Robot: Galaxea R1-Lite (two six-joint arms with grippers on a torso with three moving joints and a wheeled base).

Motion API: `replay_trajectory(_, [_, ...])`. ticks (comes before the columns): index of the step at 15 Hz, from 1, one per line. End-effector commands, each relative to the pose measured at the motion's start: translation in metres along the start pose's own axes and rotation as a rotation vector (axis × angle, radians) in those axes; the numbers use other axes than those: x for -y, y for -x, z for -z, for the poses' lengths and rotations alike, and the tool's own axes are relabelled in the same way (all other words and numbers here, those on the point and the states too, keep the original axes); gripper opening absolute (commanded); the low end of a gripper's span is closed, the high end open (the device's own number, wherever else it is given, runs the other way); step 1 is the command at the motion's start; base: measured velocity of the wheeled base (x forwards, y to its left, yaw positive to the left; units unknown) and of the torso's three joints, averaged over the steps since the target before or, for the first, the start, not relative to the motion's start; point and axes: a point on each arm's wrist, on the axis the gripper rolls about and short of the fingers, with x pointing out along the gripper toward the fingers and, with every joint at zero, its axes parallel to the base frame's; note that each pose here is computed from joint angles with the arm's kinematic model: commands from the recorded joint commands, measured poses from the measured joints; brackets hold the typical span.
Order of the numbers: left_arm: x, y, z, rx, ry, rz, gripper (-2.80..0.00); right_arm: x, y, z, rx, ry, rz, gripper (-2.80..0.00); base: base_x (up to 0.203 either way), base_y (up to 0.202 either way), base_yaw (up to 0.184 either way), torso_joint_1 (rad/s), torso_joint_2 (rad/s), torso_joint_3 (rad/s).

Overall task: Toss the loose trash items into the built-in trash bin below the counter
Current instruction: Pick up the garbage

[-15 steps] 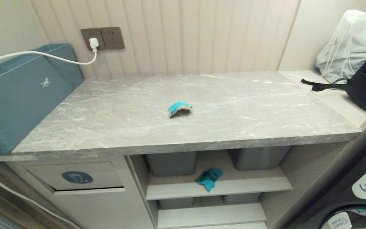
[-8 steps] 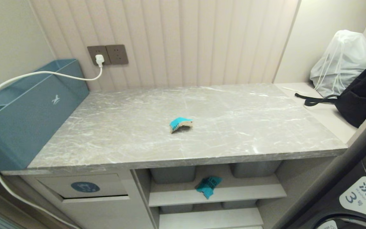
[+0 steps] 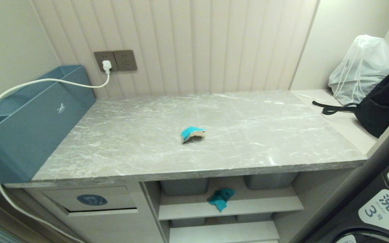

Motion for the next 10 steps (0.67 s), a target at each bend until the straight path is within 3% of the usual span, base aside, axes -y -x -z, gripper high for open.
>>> replay_trajectory(1, [-0.009, -0.060, -0.026, -0.162, 0.120, 0.046, 0.00, 0.000, 0.000, 0.000, 0.000, -0.006, 0.000, -2.80, 0.000, 0.000, 0.000, 0.000, 0.00, 0.000])
replay_trajectory(3, [-0.014, -0.112, -0.045, -0.247, 0.200, 0.132, 0.00, 0.000, 0.000, 0.000, 0.000, -0.011, 0.000, -2.80, 0.000, 0.000, 0.000, 0.000, 0.00, 0.000])
replay_trajectory(4, [-0.015, -0.137, -0.050, -0.277, 0.206, 0.168, 0.00, 0.000, 0.000, 0.000, 0.000, -0.012, 0.001, -2.80, 0.000, 0.000, 0.000, 0.000, 0.00, 0.000])
replay_trajectory(5, [-0.018, -0.168, -0.048, -0.309, 0.169, 0.195, 0.00, 0.000, 0.000, 0.000, 0.000, -0.012, 0.000, -2.80, 0.000, 0.000, 0.000, 0.000, 0.00, 0.000])
replay_trajectory(7, [-0.025, -0.231, -0.036, -0.351, 0.038, 0.252, 0.00, 0.000, 0.000, 0.000, 0.000, -0.012, 0.000, -2.80, 0.000, 0.000, 0.000, 0.000, 0.00, 0.000])
replay_trajectory(10, [-0.021, -0.311, -0.008, -0.361, -0.212, 0.378, 0.00, 0.000, 0.000, 0.000, 0.000, -0.012, 0.001, -2.80, 0.000, 0.000, 0.000, 0.000, 0.00, 0.000])
